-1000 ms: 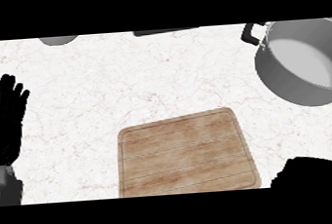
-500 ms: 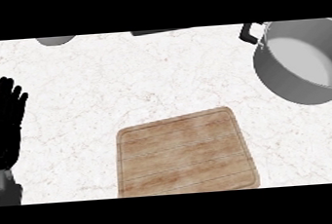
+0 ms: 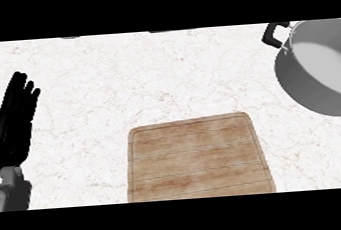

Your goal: Pick the tomato from the cutting board and place it in the pot

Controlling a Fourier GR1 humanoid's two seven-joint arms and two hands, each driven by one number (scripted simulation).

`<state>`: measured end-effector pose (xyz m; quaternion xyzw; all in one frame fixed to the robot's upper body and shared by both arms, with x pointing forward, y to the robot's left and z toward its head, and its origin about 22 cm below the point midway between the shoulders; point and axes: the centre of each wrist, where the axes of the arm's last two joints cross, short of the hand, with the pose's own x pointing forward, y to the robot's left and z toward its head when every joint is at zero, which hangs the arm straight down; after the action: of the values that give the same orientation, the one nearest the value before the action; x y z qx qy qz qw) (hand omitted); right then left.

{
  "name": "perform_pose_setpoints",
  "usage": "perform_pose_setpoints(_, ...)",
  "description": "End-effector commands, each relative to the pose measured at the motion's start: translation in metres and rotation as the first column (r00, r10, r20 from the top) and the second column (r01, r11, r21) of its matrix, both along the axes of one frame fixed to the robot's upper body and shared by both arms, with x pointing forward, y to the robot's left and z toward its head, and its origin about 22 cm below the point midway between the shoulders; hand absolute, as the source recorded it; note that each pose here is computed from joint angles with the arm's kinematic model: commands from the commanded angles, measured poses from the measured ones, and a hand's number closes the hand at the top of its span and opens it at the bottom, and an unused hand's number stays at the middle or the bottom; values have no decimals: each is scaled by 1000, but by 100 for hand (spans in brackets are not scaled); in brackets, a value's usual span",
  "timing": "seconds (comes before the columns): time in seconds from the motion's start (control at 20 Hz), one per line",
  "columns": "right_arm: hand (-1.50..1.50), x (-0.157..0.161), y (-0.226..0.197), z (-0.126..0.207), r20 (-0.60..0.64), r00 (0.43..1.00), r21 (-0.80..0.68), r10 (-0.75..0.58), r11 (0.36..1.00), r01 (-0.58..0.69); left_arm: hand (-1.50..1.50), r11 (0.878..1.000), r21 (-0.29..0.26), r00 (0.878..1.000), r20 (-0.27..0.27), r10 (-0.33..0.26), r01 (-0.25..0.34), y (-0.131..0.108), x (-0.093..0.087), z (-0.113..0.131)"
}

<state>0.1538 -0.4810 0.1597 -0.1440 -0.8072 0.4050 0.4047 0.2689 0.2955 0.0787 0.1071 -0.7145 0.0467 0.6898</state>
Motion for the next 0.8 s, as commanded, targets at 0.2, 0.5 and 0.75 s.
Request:
perform_pose_setpoints(0.2,150,24,-40,47,-89,995,122,-33,992,43,0,998,10,998,-2,-69,69,-17,15,14)
perform_pose_setpoints(0.5,150,73,-16,10,-127,990,126,-69,988,85,0,997,-3,996,26,-80,80,-24,26,15)
perform_pose_setpoints(0.75,150,107,-24,0,-64,990,127,-123,983,130,0,997,3,997,18,-79,79,-25,21,7)
